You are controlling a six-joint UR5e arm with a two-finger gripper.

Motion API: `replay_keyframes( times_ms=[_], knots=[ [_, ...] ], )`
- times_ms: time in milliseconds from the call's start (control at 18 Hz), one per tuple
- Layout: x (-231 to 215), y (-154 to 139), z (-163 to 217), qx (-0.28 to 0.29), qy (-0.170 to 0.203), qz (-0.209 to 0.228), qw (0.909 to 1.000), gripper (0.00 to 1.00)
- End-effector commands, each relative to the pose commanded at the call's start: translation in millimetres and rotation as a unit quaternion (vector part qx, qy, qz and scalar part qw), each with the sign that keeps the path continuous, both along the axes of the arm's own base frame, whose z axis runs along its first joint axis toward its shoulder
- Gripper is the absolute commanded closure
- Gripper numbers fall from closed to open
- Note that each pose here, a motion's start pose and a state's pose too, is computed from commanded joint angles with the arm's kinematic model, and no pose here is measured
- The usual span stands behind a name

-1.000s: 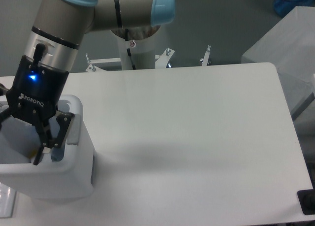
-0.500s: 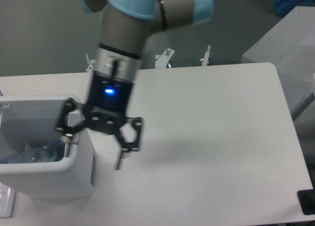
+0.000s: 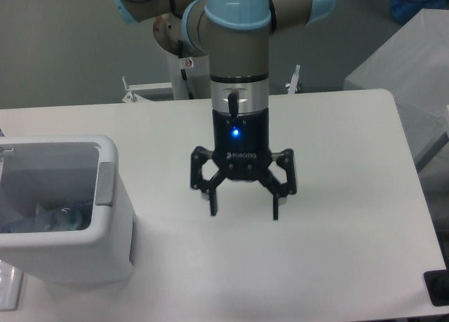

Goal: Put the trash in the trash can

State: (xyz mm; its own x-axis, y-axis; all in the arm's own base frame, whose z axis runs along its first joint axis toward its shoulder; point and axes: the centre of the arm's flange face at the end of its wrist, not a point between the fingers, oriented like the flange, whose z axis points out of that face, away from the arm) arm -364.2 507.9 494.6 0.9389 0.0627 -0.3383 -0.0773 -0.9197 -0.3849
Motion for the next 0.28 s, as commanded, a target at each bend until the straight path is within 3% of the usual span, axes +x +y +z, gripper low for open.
replay_keyframes(
  times_ms=[278],
  knots=[
    [2.6, -10.9, 7.4, -0.026, 0.006, -0.019, 0.9995, 0.00]
  ],
)
